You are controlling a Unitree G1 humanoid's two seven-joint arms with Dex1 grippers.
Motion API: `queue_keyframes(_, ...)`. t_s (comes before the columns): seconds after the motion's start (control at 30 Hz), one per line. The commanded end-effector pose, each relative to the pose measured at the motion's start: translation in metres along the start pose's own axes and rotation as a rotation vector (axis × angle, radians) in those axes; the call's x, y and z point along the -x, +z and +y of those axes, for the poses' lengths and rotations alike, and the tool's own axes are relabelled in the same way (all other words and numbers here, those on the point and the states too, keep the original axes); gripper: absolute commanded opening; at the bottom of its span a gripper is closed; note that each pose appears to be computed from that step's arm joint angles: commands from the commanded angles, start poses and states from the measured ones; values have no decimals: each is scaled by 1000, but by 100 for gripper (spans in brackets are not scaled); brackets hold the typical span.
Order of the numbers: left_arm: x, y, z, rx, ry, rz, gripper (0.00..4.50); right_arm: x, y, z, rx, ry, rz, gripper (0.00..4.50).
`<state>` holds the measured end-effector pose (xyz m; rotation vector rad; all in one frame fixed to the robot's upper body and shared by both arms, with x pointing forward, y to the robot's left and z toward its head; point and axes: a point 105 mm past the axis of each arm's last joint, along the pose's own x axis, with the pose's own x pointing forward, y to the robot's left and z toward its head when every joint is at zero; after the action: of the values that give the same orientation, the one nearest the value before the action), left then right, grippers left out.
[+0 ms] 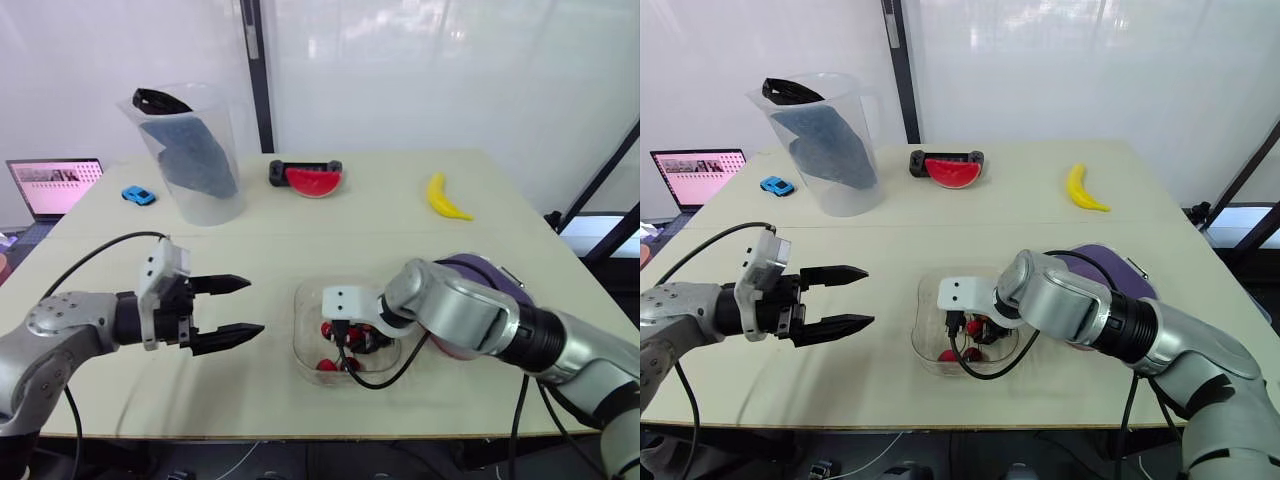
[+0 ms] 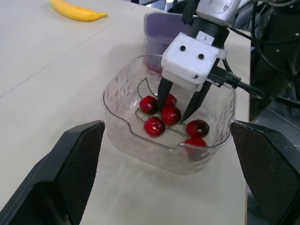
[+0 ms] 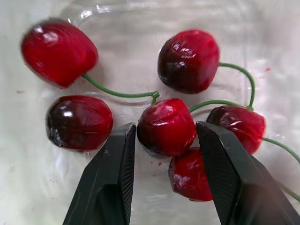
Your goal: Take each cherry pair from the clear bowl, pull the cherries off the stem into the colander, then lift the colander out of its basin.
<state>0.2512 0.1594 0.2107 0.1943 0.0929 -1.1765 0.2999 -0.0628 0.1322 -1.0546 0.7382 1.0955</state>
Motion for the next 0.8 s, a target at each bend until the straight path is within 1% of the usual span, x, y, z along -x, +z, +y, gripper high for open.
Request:
queue_keyframes(0.03,-1,8,-3,-24,-7,-27,450,0,5,0,-1,-12,-7,189)
queue_keyframes(0.13,-1,8,-3,-22,-5,-29,450,1,7,-2,9,-34,-14,104)
queue_keyframes(0.17,-1,8,-3,-22,-4,-29,450,3,8,-4,17,-42,-17,86)
queue_keyframes(0.37,1,9,0,-13,4,-33,450,27,23,-6,106,-65,-106,86)
queue_keyframes(0.43,3,11,-4,-10,-26,-31,450,40,33,-7,170,-82,-184,86)
queue_keyframes(0.5,4,18,-4,2,-28,-66,450,55,45,-13,238,-143,-276,86)
queue_keyframes(0.53,5,31,1,20,-10,-143,450,68,60,-21,359,-259,-373,86)
queue_keyframes(0.57,7,40,5,35,2,-198,450,77,70,-25,448,-340,-438,86)
queue_keyframes(0.6,10,53,9,66,14,-282,450,83,74,-32,512,-427,-455,86)
queue_keyframes(0.63,13,70,14,117,16,-393,450,86,74,-37,587,-485,-442,86)
queue_keyframes(0.7,19,94,21,184,12,-534,450,91,74,-44,652,-536,-448,86)
queue_keyframes(0.73,21,102,24,197,12,-571,450,95,77,-46,696,-581,-470,86)
queue_keyframes(0.8,20,110,26,203,2,-582,450,99,79,-49,752,-633,-483,86)
